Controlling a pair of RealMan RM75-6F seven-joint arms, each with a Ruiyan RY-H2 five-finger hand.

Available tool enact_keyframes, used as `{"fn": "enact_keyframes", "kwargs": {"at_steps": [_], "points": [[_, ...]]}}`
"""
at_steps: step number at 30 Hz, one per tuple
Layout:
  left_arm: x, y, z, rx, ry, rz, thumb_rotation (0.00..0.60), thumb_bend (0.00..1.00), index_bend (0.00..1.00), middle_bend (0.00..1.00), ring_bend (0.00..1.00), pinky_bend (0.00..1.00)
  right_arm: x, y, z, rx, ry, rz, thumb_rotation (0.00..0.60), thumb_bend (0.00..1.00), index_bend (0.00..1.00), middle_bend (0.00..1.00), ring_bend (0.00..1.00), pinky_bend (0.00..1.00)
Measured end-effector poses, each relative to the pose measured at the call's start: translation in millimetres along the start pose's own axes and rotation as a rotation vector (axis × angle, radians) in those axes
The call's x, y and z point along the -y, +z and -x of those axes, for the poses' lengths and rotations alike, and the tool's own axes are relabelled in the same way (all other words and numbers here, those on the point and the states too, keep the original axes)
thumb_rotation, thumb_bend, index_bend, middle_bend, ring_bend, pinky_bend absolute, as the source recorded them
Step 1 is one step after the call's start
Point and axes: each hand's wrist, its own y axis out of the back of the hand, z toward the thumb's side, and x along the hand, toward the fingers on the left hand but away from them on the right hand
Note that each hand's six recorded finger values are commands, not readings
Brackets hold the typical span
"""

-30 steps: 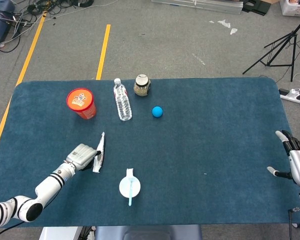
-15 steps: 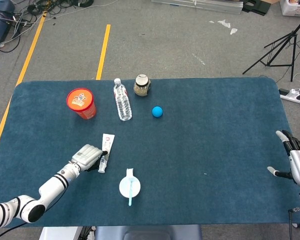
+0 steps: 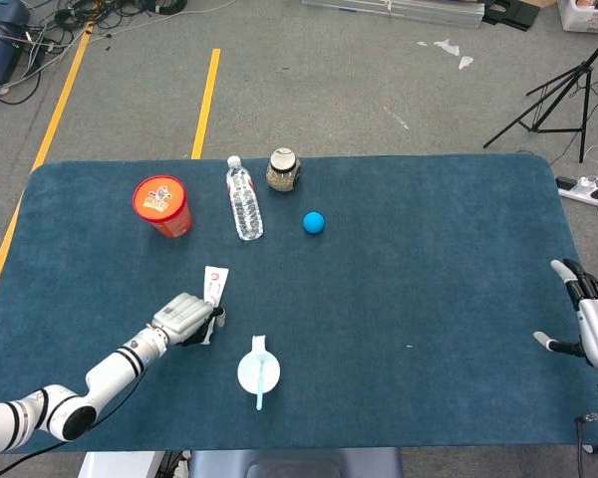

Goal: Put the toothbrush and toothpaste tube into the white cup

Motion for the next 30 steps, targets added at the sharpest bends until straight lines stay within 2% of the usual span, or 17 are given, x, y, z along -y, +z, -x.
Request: {"fn": "enact_keyframes", "kwargs": {"at_steps": [12,23,30], "points": [[1.9,-13.7,7.4,-0.04,-0.012,-0.148,0.6,1.0,0.43,1.0,1.0,0.98,0.5,-0.7,0.9,0.003,0.003,-0.003,0.6,0.0,0.12,0.1,0.15,0.57],[-1.6,-21.7,19.7,-0.062,-0.012,-0.237,0.6,1.0,0.46,1.0,1.0,1.0,0.5,-0.9,1.1,0.005,0.002,-0.003,0.6,0.0,0.12,0.1,0.15,0.57],[1.3,-31.3,21.9,-0.087,-0.019,-0.256,0.6,1.0,0.46,1.0,1.0,1.0,-0.9,-1.5,0.9,0.006,-0.003,0.002,0.6,0.0,0.12,0.1,0.15,0.57]]}}
